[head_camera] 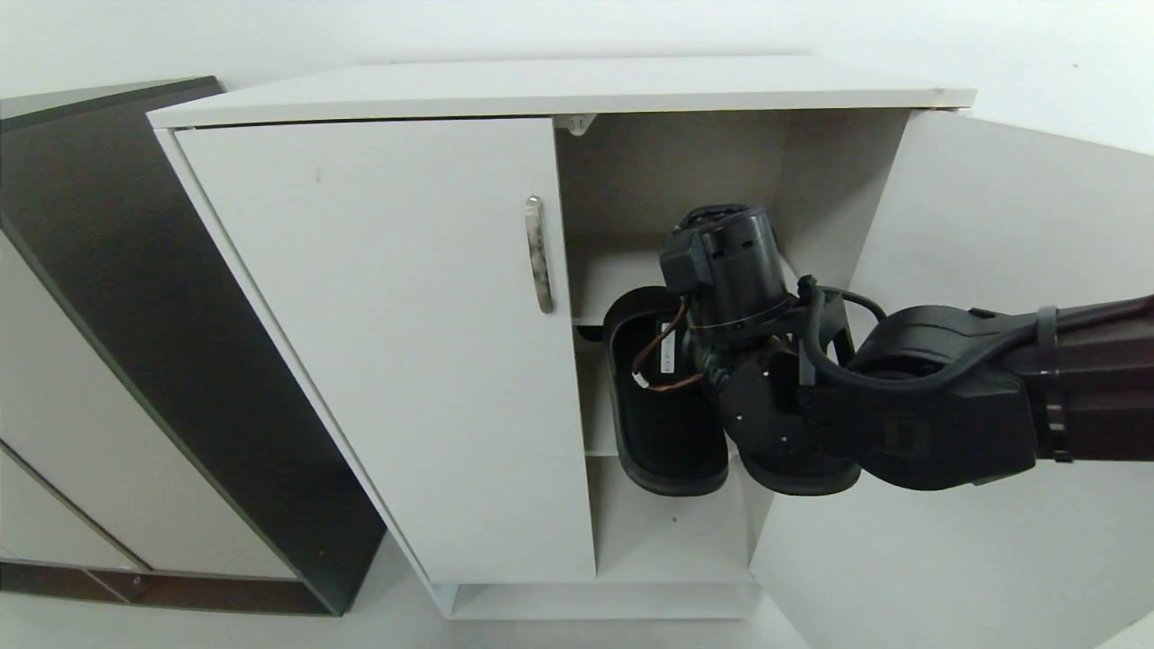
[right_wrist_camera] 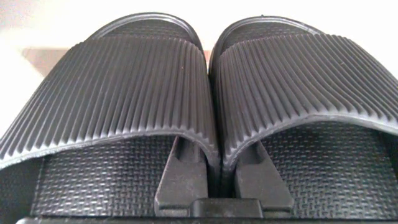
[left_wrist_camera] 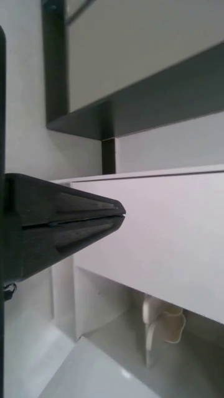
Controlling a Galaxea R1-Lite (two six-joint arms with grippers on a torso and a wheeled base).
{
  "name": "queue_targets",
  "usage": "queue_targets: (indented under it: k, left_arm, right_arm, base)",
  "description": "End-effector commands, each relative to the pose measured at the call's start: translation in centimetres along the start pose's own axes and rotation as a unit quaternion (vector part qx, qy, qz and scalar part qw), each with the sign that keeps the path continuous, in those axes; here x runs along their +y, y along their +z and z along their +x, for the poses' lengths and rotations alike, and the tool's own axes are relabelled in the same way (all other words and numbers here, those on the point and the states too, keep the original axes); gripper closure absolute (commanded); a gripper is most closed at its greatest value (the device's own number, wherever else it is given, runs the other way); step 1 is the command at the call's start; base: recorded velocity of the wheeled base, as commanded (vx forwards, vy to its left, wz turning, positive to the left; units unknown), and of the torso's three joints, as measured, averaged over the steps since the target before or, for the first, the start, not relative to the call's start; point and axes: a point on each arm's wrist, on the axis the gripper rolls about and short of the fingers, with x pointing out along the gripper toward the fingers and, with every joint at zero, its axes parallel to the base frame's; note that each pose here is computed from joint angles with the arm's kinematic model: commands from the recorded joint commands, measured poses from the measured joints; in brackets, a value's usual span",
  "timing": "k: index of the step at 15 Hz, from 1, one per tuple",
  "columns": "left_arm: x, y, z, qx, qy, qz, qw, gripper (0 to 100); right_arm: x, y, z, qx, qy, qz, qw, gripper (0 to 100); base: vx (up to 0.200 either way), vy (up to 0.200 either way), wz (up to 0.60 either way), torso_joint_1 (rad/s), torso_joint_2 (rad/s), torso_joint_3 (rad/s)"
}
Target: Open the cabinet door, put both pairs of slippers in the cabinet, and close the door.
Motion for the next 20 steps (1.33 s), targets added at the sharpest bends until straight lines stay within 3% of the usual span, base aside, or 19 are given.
queue_targets:
  k: [1,7,15,20]
  left_arm:
    - [0.0,0.0,0.0,0.000,0.000,0.000,1.0000,100]
    - [0.0,0.0,0.0,0.000,0.000,0.000,1.0000,100]
    - [0.0,0.0,0.0,0.000,0.000,-0.001,1.0000,100]
    - [0.0,0.0,0.0,0.000,0.000,-0.002,1.0000,100]
  right_arm:
    - [0.0,0.0,0.0,0.000,0.000,0.000,1.000,100]
    - [-0.4,-0.3,0.2,0.004,-0.008,-0.003,1.000,100]
    - [-1.0,-0.7,2.4,-0.013,-0.016,-0.002,1.000,100]
    - [-0.4,0.6,5.4,-0.031,-0.025,0.016,0.999,100]
  base:
    - [0.200,0.000,0.00,0.002,0.00,0.002]
    - [0.200,0.000,0.00,-0.001,0.00,0.003]
    - [0.000,0.000,0.00,0.000,0.00,0.000]
    - [0.000,0.000,0.00,0.000,0.00,0.000]
